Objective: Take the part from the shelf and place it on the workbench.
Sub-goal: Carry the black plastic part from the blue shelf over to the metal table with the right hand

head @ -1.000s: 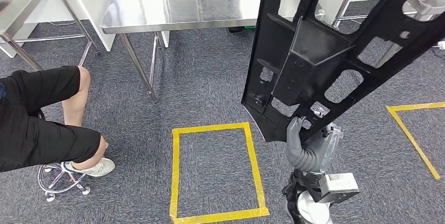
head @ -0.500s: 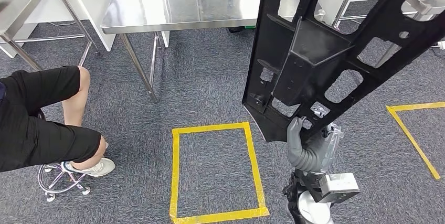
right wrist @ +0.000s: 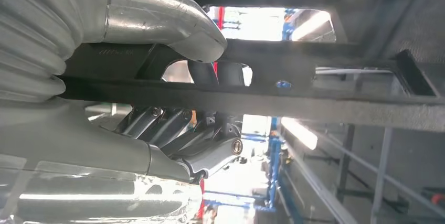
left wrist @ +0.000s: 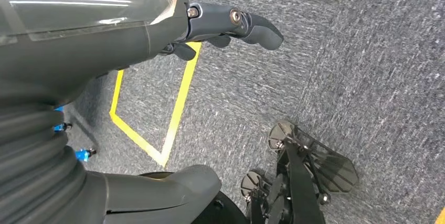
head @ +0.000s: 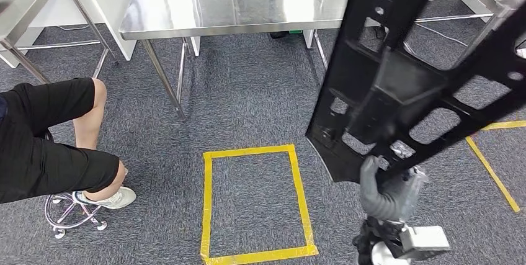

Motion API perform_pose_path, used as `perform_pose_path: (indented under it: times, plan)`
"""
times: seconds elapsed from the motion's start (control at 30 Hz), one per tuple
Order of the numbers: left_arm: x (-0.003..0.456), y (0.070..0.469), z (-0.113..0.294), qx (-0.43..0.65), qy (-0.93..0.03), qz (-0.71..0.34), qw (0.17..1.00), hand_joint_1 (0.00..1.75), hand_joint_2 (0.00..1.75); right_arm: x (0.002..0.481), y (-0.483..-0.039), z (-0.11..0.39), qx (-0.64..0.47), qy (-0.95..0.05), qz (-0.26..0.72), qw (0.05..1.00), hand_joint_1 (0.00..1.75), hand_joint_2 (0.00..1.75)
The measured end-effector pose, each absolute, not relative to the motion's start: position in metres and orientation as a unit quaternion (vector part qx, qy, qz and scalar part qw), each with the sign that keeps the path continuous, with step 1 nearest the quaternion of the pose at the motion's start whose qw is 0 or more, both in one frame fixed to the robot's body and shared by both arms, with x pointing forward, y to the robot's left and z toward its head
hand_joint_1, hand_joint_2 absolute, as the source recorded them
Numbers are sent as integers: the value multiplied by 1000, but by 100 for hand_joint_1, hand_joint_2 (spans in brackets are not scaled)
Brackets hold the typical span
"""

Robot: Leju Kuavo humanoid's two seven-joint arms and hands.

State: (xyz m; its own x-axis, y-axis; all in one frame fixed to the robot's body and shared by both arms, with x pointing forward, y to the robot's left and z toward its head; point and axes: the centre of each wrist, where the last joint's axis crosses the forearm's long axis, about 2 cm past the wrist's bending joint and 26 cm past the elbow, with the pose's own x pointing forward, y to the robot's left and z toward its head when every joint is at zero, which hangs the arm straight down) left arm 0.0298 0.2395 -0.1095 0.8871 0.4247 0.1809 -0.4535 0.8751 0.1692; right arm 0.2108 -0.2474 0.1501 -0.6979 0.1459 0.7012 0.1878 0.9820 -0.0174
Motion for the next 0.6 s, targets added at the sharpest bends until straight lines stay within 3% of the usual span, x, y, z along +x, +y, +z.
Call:
perform_pose_path:
  times: [0.6]
  plan:
    - [29, 240, -109, 120, -67, 185, 973, 0, 175, 204, -285, 139, -136, -909, -31, 392, 175, 175]
